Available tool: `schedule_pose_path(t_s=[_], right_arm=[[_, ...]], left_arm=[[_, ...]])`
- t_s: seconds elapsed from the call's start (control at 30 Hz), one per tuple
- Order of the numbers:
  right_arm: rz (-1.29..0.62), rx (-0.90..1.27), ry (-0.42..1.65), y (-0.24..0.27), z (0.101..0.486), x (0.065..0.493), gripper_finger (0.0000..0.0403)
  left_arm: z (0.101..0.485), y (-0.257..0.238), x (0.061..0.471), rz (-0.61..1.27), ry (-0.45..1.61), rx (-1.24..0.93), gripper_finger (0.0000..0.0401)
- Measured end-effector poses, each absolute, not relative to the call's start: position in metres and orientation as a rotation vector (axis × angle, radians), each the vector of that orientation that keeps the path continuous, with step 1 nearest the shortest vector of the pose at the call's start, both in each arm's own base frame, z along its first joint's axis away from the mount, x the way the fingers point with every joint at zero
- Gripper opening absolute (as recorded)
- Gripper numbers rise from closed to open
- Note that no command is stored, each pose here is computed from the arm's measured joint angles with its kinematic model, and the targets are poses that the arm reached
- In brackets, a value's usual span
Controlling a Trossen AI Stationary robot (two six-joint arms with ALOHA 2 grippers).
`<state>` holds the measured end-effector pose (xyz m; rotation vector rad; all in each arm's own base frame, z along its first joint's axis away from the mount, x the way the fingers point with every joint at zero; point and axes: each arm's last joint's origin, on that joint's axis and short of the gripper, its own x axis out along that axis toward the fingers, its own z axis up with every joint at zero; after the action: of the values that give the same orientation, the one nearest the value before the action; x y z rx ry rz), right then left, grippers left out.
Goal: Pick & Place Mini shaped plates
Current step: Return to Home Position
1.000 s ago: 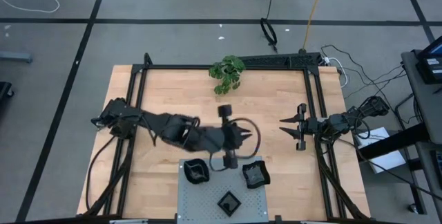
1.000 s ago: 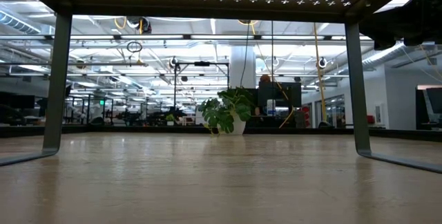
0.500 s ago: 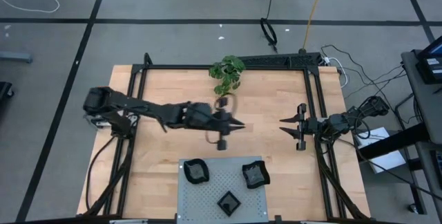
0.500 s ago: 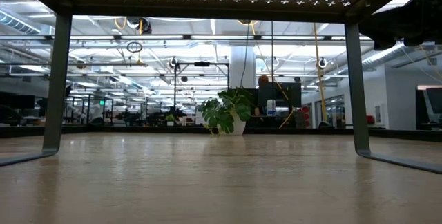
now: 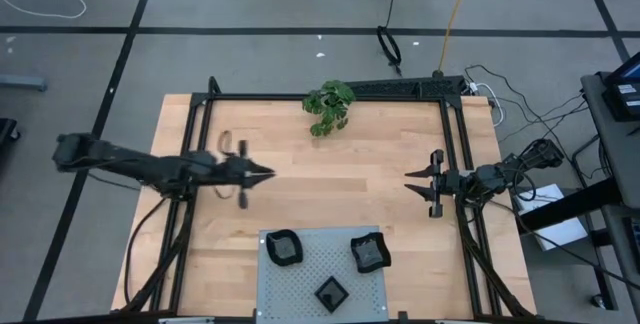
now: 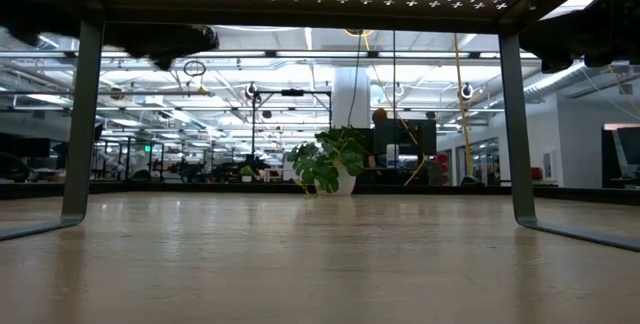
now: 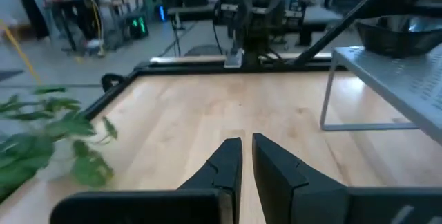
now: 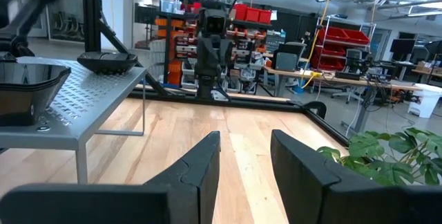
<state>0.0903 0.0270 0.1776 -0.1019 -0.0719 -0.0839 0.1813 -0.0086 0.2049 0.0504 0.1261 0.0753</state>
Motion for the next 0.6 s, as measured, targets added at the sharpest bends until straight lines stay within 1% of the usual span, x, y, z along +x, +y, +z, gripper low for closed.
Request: schedule_pose_path(t_s=[0.1,0.17,0.4,0.6], right_arm=[[-0.084,-0.102,-0.072,0.027,0.178,0.09,0.0118],[-0.084,-0.102,-0.072,0.027,0.178,0.09,0.0118],[-0.084,-0.102,-0.072,0.027,0.178,0.09,0.0118],[-0.084,-0.102,-0.072,0.027,0.178,0.09,0.0118]], left_arm=[[0.197,-0.006,0.147,0.092,0.023,0.04,0.0042],[0.196,-0.005,0.132,0.103,-0.031,0.014,0.0042],[0.185,-0.002,0.103,0.111,0.052,-0.048,0.0042],[0.18,-0.001,0.091,0.133,0.087,-0.023,0.0042]])
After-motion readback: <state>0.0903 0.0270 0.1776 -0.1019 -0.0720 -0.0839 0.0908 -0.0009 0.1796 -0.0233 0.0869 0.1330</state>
